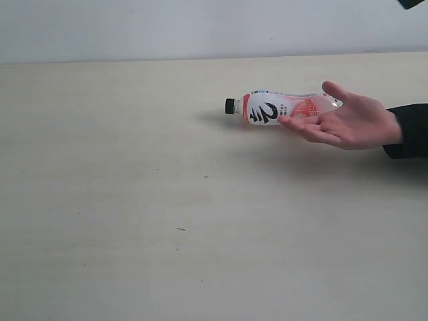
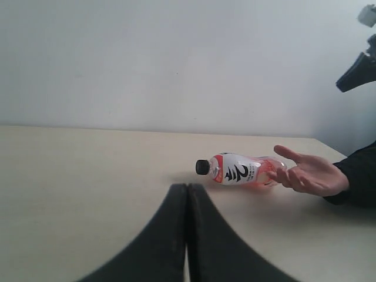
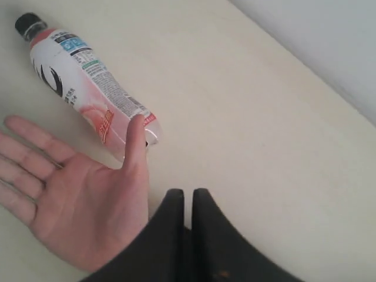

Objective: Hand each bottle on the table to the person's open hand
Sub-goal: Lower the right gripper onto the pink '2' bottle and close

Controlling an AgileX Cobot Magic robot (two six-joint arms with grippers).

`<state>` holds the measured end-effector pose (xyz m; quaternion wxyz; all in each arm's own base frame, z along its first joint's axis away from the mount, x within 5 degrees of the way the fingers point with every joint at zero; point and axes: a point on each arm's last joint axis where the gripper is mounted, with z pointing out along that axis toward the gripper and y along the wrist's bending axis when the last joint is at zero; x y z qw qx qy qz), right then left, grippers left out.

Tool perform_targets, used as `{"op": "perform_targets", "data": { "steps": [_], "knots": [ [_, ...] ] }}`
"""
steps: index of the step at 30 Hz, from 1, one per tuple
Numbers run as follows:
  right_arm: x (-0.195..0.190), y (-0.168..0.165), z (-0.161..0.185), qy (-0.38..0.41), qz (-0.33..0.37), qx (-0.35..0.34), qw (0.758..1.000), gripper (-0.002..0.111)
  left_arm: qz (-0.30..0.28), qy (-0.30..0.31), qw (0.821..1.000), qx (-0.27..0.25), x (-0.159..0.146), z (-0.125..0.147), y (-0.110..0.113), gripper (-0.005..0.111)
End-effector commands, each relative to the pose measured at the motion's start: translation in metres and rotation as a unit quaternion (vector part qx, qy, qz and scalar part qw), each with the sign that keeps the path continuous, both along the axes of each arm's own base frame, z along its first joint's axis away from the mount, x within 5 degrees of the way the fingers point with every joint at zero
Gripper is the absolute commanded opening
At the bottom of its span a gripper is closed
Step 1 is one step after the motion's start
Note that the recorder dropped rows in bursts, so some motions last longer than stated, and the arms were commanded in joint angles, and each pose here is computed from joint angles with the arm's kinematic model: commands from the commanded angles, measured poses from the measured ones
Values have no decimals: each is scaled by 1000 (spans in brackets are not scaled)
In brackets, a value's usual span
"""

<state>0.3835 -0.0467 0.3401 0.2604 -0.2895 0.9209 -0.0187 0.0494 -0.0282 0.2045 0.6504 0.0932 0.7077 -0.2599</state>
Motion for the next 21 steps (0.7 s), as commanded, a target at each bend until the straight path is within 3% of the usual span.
{"op": "perform_targets", "data": {
  "steps": [1,10,15,21],
  "knots": [
    [38,27,-23,0,89,-41,995,14,2,-6,1000,1,0,0,0,0],
    [90,72,-83,57,149,-185,970,18,2,-6,1000,1,0,0,0,0],
    [99,93,-98,43,183,-190,964,41,2,-6,1000,1,0,0,0,0],
    [97,111,-100,35,226,-132,964,67,2,-6,1000,1,0,0,0,0]
  ]
}}
